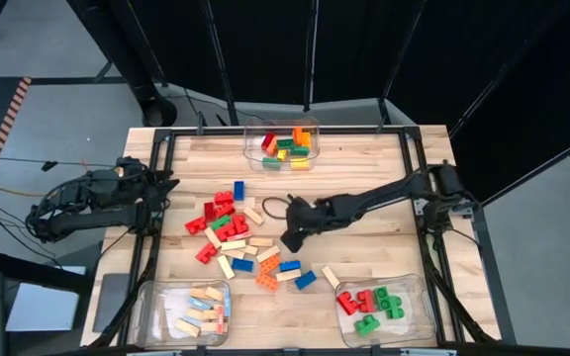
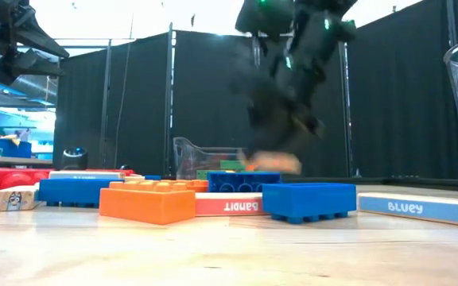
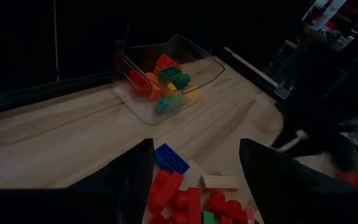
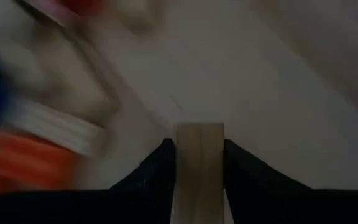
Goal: Sort blocks by size
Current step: Put the white block into the bottom left transparent bin
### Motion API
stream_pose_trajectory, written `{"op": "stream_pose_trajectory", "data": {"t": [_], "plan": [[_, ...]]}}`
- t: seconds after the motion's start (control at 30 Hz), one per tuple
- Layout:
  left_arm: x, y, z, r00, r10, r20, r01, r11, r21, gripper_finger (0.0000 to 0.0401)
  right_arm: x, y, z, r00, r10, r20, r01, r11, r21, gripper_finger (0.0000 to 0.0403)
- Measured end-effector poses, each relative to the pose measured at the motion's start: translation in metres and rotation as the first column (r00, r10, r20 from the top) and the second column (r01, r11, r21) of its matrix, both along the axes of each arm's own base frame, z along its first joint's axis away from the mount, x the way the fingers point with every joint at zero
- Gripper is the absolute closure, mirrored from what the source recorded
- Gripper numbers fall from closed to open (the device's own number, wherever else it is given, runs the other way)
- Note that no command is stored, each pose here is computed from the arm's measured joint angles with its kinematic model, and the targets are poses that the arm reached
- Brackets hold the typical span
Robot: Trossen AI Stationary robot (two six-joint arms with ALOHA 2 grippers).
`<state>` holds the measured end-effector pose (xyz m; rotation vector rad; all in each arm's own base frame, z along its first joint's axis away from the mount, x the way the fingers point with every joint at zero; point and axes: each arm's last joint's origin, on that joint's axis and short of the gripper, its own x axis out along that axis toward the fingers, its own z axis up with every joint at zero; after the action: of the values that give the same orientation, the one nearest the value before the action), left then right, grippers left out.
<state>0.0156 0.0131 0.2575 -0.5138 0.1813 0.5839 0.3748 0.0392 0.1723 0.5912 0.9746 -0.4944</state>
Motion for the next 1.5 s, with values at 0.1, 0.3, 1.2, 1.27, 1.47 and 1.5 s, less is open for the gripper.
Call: {"op": "stream_pose_trajectory", "data": {"t": [0.1,0.3,1.2,1.27,1.47,1.5], "plan": [[0.0,0.0,0.0,1.0,0.0,0.0,0.0,1.0,0.0,0.0156,0.012,0.002,0.014,0.986,0.035,0.166,-0.039,0.999,0.02,0.0286],[0.0,0.0,0.0,1.0,0.0,0.0,0.0,1.0,0.0,0.0156,0.041,0.015,0.032,0.841,0.135,0.524,-0.176,0.984,0.029,0.0286],[0.0,0.0,0.0,1.0,0.0,0.0,0.0,1.0,0.0,0.0156,0.2,0.093,0.026,0.44,0.533,0.722,-0.783,0.621,0.019,0.028],[0.0,0.0,0.0,1.0,0.0,0.0,0.0,1.0,0.0,0.0156,0.201,0.091,0.019,0.471,0.522,0.711,-0.769,0.638,0.04,0.0253],[0.0,0.0,0.0,1.0,0.0,0.001,0.0,1.0,0.0,0.0156,0.199,0.083,0.029,0.49,0.528,0.694,-0.76,0.648,0.044,0.0211],[0.0,0.0,0.0,1.0,0.0,0.0,0.0,1.0,0.0,0.0156,0.198,0.081,0.032,0.497,0.522,0.693,-0.762,0.645,0.061,0.0211]]}}
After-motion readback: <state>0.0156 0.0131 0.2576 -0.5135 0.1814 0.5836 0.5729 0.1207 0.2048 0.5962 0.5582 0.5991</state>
